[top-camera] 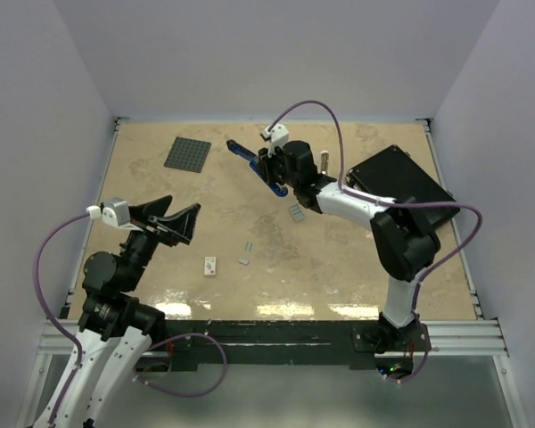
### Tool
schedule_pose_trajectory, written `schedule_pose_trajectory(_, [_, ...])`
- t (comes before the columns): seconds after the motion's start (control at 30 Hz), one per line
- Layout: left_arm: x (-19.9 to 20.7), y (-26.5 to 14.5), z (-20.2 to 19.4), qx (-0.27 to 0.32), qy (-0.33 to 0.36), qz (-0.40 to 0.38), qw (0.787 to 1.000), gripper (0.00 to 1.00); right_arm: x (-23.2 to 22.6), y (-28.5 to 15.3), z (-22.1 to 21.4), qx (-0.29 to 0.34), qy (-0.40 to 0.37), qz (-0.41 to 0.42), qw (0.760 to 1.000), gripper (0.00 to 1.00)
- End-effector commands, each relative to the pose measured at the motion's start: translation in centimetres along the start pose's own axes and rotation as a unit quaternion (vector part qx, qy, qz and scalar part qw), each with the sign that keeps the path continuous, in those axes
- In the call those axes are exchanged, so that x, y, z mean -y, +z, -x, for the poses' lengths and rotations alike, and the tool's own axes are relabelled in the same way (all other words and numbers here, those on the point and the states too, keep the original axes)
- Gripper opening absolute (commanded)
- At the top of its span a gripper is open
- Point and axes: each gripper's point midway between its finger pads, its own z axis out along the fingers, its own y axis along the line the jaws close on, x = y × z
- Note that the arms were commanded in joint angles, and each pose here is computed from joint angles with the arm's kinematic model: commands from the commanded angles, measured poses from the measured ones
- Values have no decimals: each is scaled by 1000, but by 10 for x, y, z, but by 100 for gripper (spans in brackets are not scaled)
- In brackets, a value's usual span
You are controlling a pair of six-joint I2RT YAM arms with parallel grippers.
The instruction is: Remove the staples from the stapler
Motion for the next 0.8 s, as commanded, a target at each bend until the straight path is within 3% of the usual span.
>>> schedule_pose_trajectory(0.0, [-17, -15, 0, -32, 72, 48, 996, 99, 7, 25, 62, 93, -88, 24, 991, 0])
schedule_pose_trajectory(0.07, [-21, -20, -6, -34, 74, 51, 995, 99, 22, 44, 36, 57, -101, 17, 993, 0])
schedule_pose_trajectory(0.23, [-16, -28, 4, 4, 75, 37, 996, 100, 44, 69, 29, 58, -107, 13, 992, 0])
schedule_pose_trajectory(0.4, [-15, -24, -3, -16, 74, 31, 997, 100, 50, 84, 19, 73, -140, 13, 987, 0])
schedule_pose_trajectory(0.7, [-15, -22, -4, -19, 75, 31, 997, 100, 60, 113, -19, 34, -150, 8, 988, 0])
schedule_pose_trajectory(0.77, [-15, -22, -5, -20, 76, 29, 997, 100, 63, 116, -21, 27, -145, -1, 989, 6])
